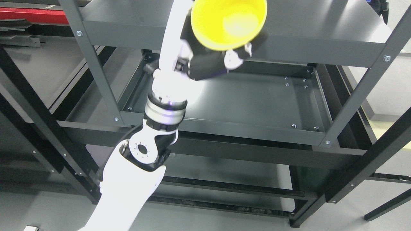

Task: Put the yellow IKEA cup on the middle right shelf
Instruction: 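Raise the yellow cup with the left hand up to the shelf level, then extend the left arm to set the cup onto the upper shelf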

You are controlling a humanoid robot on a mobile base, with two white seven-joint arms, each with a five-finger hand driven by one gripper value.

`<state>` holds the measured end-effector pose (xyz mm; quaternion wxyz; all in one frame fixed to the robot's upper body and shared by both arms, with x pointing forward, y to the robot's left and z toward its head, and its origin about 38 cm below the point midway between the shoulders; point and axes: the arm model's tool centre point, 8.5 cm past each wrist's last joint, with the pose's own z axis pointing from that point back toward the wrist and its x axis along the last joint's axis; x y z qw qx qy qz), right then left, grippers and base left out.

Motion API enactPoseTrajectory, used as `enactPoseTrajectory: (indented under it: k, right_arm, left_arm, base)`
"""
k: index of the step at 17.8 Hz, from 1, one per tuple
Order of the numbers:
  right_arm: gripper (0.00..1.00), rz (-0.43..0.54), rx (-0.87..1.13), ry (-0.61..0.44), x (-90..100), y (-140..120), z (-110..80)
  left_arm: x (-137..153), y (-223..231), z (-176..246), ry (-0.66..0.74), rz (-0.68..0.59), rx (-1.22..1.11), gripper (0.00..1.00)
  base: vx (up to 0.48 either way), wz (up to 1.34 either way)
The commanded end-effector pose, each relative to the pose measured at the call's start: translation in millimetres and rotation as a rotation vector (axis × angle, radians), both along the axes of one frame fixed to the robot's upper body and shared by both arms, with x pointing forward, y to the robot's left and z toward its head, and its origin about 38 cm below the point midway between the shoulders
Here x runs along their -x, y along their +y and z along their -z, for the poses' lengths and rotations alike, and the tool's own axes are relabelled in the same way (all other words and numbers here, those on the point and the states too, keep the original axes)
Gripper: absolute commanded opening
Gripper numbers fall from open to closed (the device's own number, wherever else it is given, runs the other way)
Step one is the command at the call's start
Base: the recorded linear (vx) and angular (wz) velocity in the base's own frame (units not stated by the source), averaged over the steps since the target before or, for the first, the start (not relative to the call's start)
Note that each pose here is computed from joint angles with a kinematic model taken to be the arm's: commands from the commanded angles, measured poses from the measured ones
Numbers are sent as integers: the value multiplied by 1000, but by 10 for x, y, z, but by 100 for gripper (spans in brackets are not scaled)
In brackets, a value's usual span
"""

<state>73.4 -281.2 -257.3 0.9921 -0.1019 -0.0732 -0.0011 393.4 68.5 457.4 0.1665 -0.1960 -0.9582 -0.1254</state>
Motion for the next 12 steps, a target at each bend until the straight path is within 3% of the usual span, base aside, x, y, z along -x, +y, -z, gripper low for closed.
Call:
enactPoseTrajectory:
  k: [1, 7, 12]
  right_arm:
    - [99, 8, 11, 14, 91, -97, -1]
    - [99, 8, 11, 14, 91, -97, -1]
    - [99, 8, 11, 14, 91, -97, -1]
  left_arm:
    - [-176, 90, -726, 180, -104, 54, 1]
    - [-459, -17, -882, 535, -198, -125, 0]
    - [-937, 87, -1004, 755, -271, -129, 0]
  base:
    - [36, -99]
    - [18, -12]
    - [14, -25]
